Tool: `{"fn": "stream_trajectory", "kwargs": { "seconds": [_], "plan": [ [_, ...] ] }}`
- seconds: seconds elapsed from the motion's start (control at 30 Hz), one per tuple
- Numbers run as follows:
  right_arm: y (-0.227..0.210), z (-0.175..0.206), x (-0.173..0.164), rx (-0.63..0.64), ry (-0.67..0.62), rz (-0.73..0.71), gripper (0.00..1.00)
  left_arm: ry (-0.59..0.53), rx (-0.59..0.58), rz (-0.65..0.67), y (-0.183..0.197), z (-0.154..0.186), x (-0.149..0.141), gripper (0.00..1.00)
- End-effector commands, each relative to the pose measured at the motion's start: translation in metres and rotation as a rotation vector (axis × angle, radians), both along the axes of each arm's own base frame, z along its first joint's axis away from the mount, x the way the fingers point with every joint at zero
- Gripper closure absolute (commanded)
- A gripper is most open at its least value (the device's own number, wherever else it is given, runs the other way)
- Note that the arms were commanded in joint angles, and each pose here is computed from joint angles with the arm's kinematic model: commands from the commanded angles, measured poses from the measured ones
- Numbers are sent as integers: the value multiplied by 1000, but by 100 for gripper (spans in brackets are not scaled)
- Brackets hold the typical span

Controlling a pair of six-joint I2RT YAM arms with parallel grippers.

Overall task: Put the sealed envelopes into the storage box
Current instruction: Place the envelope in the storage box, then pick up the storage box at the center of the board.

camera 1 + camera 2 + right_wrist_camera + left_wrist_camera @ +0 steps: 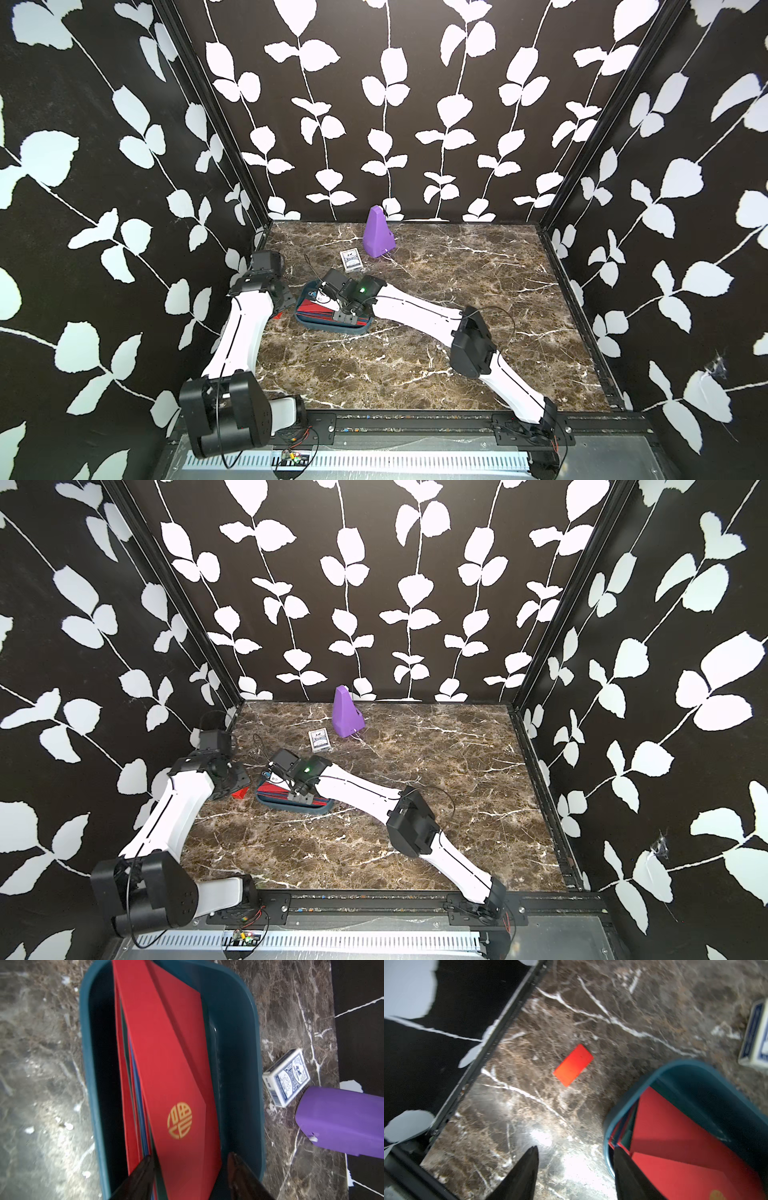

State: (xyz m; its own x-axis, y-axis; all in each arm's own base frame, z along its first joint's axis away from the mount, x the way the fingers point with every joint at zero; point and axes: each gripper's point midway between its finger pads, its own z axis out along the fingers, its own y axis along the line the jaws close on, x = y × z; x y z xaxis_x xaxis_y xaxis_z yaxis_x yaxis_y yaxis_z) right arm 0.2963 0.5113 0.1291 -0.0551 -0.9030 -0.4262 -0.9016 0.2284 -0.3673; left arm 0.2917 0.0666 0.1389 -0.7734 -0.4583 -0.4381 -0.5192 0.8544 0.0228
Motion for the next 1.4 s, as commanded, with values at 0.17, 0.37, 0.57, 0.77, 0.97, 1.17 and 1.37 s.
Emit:
{"fn": "stream_trajectory", "kwargs": {
  "seconds": [0.17,0.37,0.57,0.77,0.97,1.17,1.37],
  "plan": [
    [-48,74,27,278,82,-219,33,6,-95,-117,-26,-6,26,39],
    [-97,56,54,344,208,-488,32,19,-109,-159,-31,-15,44,39],
    [-109,41,43,387,277,-537,33,43,-128,-194,-35,-26,59,41],
    [-114,34,31,395,326,-542,37,73,-145,-214,-37,-46,68,49],
    [-120,29,22,396,347,-544,39,72,-165,-248,-42,-59,79,65],
    [-126,26,15,399,363,-551,40,70,-225,-302,-59,-61,79,85],
    [-140,32,11,396,350,-568,39,69,-273,-391,-106,-57,59,89]
  ]
}}
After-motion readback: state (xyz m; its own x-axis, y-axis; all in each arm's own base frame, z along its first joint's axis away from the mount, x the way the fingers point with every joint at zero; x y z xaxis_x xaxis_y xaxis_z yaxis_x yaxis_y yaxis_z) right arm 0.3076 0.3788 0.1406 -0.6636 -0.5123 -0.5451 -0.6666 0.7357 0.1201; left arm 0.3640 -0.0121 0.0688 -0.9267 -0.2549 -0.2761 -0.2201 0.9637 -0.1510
